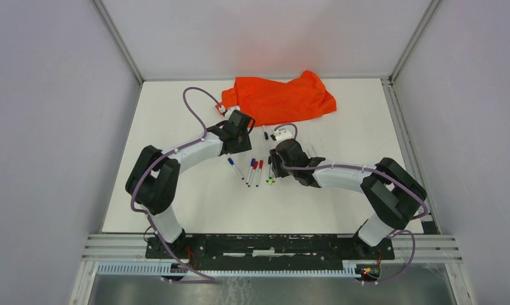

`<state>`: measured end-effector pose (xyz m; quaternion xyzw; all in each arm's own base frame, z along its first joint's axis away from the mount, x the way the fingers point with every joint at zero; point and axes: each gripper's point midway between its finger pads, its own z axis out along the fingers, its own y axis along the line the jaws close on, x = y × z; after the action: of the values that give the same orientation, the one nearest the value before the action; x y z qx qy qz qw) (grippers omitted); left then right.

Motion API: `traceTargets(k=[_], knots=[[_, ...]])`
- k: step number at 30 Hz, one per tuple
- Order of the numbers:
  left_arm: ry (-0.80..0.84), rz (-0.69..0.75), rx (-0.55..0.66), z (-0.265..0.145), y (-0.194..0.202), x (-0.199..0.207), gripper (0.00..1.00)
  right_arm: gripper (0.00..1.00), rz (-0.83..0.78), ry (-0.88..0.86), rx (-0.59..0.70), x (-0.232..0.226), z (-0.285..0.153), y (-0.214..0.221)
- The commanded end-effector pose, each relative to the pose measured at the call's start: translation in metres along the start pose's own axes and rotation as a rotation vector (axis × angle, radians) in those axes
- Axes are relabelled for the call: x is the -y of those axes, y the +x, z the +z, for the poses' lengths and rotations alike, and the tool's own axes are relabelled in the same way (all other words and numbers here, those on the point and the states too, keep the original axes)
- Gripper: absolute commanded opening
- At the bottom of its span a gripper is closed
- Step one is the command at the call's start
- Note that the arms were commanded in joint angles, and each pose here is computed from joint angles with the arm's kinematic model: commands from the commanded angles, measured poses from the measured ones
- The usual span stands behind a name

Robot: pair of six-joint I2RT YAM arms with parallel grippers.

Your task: Open the pen caps

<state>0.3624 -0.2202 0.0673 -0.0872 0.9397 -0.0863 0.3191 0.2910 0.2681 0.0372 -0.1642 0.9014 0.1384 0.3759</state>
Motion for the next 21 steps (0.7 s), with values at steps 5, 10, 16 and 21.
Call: traceTargets(k=[5,10,16,21], knots=[[0.041,-0.044,0.055,-0.012,-0.016,0.009,0.45,0.38,0.016,0.040,0.034,0.000,0.007,-0.012],[0.043,-0.044,0.052,-0.011,-0.014,0.009,0.45,0.38,0.007,0.052,0.025,0.003,0.007,-0.006],[0.043,-0.044,0.050,-0.010,-0.012,0.008,0.45,0.38,-0.004,0.066,0.016,0.008,0.007,-0.001],[0.045,-0.047,0.047,-0.009,-0.011,0.008,0.45,0.38,-0.013,0.071,0.000,0.010,0.009,0.006]])
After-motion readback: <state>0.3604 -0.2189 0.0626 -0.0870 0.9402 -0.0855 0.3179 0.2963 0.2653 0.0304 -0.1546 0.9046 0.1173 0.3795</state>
